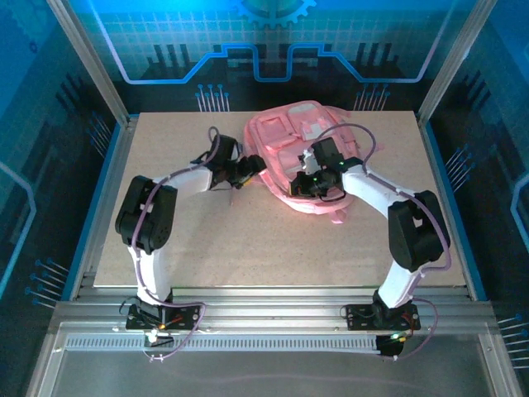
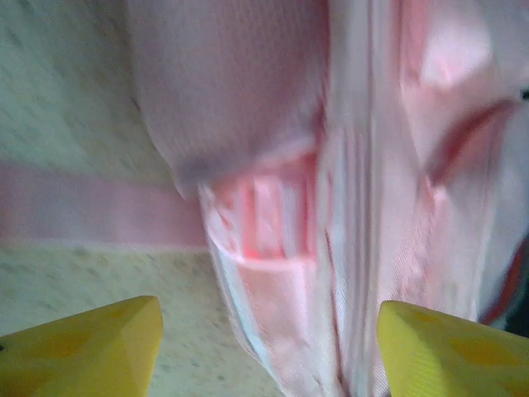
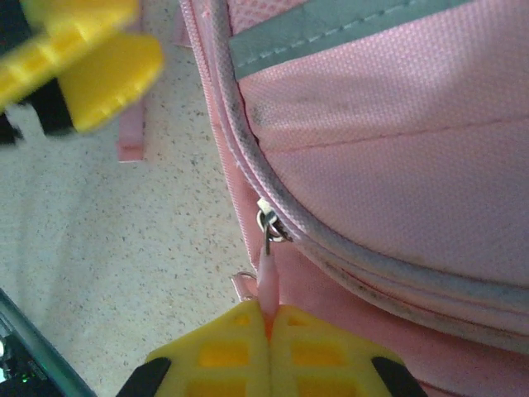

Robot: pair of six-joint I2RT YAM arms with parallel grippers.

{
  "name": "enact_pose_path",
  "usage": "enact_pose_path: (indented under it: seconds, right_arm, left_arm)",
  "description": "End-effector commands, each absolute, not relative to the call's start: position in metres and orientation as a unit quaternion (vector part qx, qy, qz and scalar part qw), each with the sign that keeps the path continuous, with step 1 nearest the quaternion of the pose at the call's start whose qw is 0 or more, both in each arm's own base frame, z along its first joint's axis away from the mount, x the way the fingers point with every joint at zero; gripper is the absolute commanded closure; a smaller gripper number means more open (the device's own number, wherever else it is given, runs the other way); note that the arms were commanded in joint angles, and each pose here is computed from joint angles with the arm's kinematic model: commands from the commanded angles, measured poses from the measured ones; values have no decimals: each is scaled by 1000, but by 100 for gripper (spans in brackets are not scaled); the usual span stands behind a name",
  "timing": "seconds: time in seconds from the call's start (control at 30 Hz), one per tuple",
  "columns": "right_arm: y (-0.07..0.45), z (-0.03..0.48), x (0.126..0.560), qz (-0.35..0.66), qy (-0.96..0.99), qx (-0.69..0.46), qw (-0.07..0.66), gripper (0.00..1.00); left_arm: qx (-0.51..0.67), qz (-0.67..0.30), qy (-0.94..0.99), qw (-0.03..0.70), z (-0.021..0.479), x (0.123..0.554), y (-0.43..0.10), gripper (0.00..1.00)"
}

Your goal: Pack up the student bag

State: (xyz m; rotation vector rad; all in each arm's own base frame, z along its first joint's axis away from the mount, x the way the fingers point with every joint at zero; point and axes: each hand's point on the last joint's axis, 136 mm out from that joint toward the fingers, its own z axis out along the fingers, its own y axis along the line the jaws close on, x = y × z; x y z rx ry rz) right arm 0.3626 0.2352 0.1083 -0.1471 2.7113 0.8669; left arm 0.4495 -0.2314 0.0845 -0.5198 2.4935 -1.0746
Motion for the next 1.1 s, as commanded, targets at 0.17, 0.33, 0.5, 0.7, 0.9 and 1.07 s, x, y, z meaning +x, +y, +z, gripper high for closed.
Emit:
enact_pose_path:
  seconds: [0.17, 0.33, 0.5, 0.7, 0.9, 1.07]
  right_arm:
    - [279, 135, 360, 373, 914, -71, 145, 100]
    - [284, 133, 351, 374, 915, -71, 135, 100]
    - [263, 112, 333, 328, 935, -69, 116, 100]
    - [209, 76, 302, 227, 969, -71, 68, 100]
    - [150, 61, 294, 119, 990, -54, 61, 100]
    - [114, 73, 307, 55, 993, -36, 95, 100]
  left_arm:
    - [-229, -468, 833, 185, 84, 437, -275, 34]
    - [-231, -477, 824, 198, 82, 445, -283, 55]
    - [-219, -480, 824, 209, 85, 454, -284, 100]
    - [-215, -455, 835, 222, 89, 457, -261, 100]
    - [-215, -454, 838, 214, 90, 458, -248, 100]
    - [-199, -452, 845, 204, 92, 452, -246, 100]
